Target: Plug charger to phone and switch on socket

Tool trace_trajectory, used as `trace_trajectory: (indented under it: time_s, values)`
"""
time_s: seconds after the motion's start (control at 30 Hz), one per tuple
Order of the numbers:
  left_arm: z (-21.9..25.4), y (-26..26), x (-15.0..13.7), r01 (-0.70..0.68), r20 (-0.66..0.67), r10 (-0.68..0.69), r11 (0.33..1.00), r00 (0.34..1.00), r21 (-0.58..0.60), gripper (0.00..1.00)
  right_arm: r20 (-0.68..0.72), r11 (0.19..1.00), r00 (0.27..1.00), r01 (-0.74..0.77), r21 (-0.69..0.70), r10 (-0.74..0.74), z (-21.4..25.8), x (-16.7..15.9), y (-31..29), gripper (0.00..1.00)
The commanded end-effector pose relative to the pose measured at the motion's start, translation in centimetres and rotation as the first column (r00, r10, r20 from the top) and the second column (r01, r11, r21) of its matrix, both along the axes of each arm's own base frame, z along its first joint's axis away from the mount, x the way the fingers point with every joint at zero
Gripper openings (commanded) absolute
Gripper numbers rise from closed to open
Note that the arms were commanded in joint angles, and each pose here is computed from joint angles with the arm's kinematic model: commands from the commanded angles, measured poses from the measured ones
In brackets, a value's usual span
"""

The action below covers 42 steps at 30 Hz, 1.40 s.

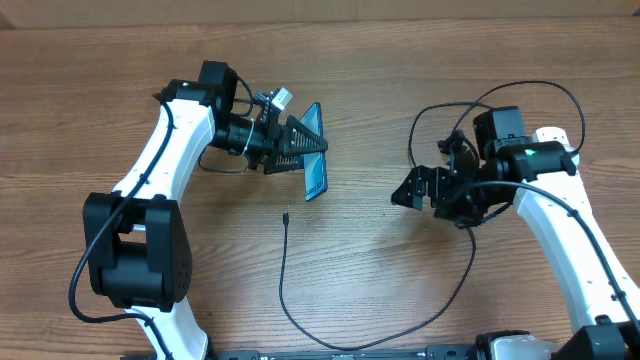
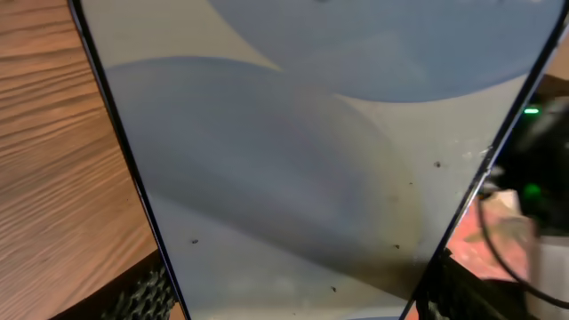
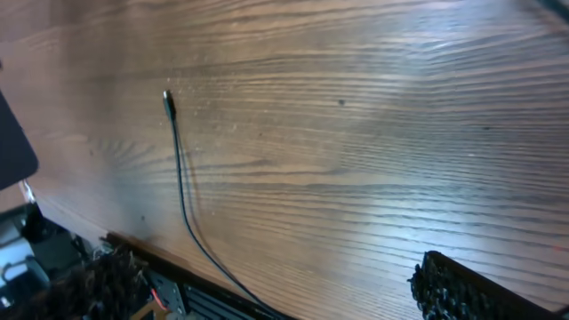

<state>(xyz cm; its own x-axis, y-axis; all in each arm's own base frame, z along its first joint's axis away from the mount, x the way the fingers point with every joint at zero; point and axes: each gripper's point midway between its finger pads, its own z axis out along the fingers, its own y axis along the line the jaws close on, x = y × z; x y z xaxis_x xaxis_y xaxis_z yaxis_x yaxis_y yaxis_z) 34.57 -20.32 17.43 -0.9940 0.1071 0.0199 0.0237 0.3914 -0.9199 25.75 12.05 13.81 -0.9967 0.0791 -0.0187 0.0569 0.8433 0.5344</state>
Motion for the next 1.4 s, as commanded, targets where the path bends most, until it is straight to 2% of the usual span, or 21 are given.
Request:
trace_trajectory:
  time_s: [0.0,0.17,0.43,0.57,0.8,0.83,1.0,1.23,1.37]
  values:
    - [3.7,0.2,0.4,-0.005,0.066,0.016,0.987,0.998,-0.163,0.04,0.003,0.999,0.999,-0.047,0.026,0.047,0.3,-0.4,1.9,1.00]
    - [4.3,2.4,1.6,-0.077,0.035,0.085,0.977,0.996,-0.198,0.04,0.006,0.995,0.996,-0.092,0.023,0.092,-0.2,-1.2,4.9,1.00]
    - [4.3,7.7,3.5,-0.225,-0.001,0.229,0.955,0.973,-0.191,0.04,0.025,0.985,0.993,-0.112,-0.130,0.116,-3.3,-2.0,10.8,1.00]
    - [4.2,9.9,3.7,-0.282,-0.023,0.282,0.941,0.959,-0.187,0.04,0.061,0.970,0.982,-0.163,-0.183,0.176,-5.6,-2.6,14.4,1.00]
    - [4.2,11.6,3.6,-0.316,-0.022,0.317,0.930,0.948,-0.187,0.04,0.162,0.968,0.956,-0.231,-0.100,0.245,-8.0,-1.3,20.1,0.99]
    - [4.1,11.7,3.6,-0.317,-0.026,0.318,0.931,0.948,-0.182,0.04,0.185,0.970,0.953,-0.227,-0.086,0.240,-7.9,-0.7,20.5,0.91]
    - [3.9,11.7,3.5,-0.310,-0.009,0.314,0.935,0.950,-0.172,0.04,0.273,0.987,0.953,-0.101,-0.122,0.131,-7.9,2.2,20.3,0.72]
    - [3.0,11.9,3.4,-0.309,-0.003,0.311,0.944,0.950,-0.117,0.04,0.304,0.973,0.938,-0.104,-0.207,0.165,-9.8,1.1,21.2,0.58]
    - [2.9,12.0,3.4,-0.309,-0.002,0.311,0.945,0.951,-0.108,0.04,0.323,0.960,0.928,-0.104,-0.261,0.188,-11.6,0.8,21.8,0.58]
